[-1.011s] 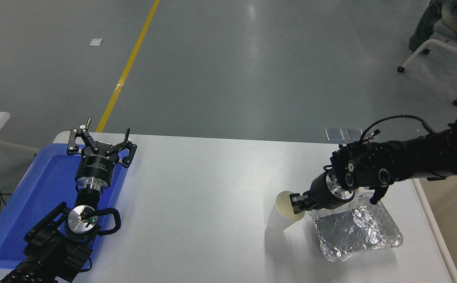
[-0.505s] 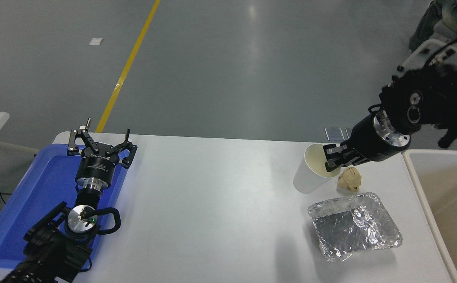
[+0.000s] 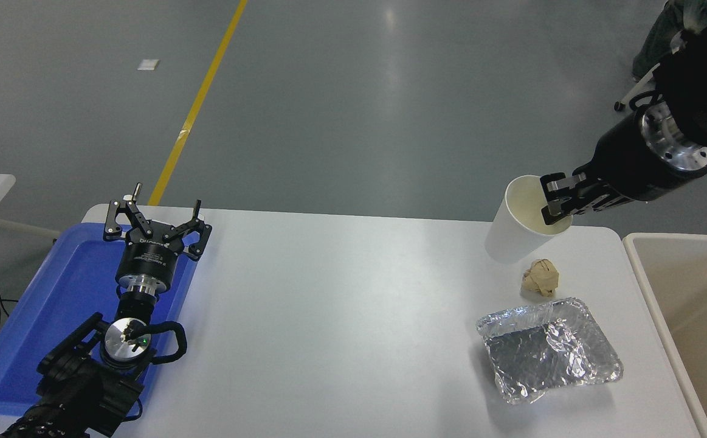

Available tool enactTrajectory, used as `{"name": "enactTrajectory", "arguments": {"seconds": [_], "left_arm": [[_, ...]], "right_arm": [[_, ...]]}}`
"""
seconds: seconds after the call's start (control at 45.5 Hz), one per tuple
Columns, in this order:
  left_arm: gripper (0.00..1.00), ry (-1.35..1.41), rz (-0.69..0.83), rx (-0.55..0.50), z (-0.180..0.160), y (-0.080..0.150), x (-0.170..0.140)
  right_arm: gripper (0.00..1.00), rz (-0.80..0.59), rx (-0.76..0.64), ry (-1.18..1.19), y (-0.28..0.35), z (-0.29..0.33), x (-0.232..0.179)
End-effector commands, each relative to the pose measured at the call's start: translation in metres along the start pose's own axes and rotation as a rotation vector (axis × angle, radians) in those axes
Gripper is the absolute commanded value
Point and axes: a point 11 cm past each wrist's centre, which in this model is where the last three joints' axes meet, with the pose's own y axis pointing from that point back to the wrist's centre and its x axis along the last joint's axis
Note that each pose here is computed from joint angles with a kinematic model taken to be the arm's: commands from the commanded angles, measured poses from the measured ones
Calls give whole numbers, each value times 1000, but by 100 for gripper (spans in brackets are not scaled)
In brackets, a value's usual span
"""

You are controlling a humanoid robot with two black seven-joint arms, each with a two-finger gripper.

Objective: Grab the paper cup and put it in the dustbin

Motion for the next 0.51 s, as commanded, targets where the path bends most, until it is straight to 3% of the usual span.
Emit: {"name": "enactTrajectory", "arguments": {"seconds": [0.0, 0.242, 0.484], "left_arm": [[100, 0, 0, -1, 0, 0, 0], [100, 0, 0, -1, 0, 0, 0], [100, 1, -1, -4, 1, -1, 0]], "right_arm": [[0, 16, -14, -5, 17, 2, 2], [0, 5, -52, -2, 17, 13, -1], [0, -34, -141, 26, 8, 64, -18]]}}
